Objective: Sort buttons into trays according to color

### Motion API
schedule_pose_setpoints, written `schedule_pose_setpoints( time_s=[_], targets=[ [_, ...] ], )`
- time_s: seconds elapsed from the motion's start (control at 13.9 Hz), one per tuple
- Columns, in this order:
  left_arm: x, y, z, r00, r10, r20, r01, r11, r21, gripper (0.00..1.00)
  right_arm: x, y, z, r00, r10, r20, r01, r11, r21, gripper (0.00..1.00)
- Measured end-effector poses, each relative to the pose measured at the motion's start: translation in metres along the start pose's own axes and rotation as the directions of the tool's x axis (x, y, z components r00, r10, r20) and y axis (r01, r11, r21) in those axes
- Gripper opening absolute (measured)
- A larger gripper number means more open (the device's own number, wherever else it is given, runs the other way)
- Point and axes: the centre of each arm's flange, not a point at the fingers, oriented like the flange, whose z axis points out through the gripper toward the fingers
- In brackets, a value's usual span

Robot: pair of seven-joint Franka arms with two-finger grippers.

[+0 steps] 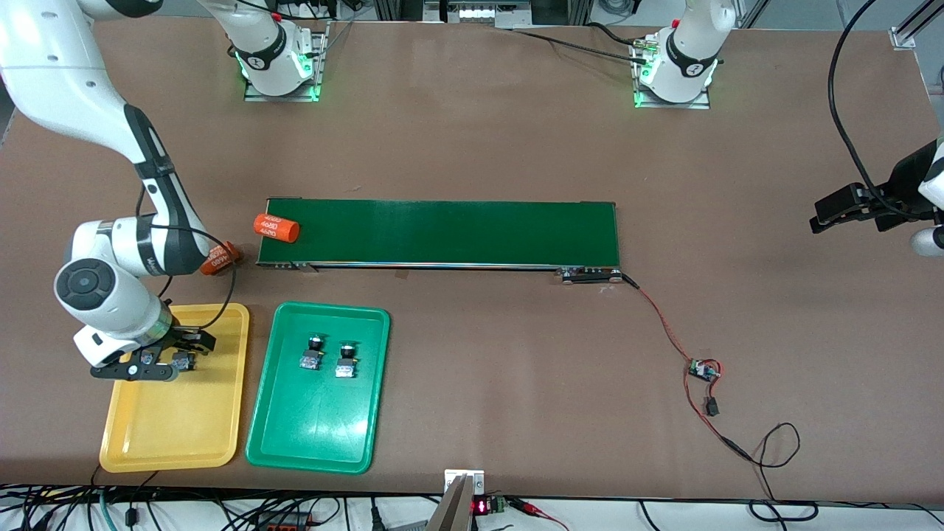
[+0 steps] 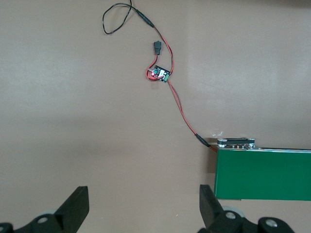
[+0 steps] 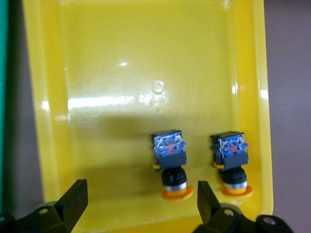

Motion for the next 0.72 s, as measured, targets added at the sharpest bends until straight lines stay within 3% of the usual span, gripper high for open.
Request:
schedule_pose_setpoints(
  time_s=[0.36, 0.72],
  targets=[
    [0.000, 0.000, 0.000, 1.000, 0.000, 0.000, 0.000, 1.000, 0.000, 1.00, -0.009, -0.021, -0.102, 0.995, 0.062, 0.082, -0.067, 0.996, 0.066, 1.00],
    [0.000, 0.000, 0.000, 1.000, 0.000, 0.001, 0.000, 1.000, 0.000, 1.00, -0.034, 0.002, -0.214, 0.983, 0.126, 0.134, -0.141, 0.984, 0.108, 1.00]
  ],
)
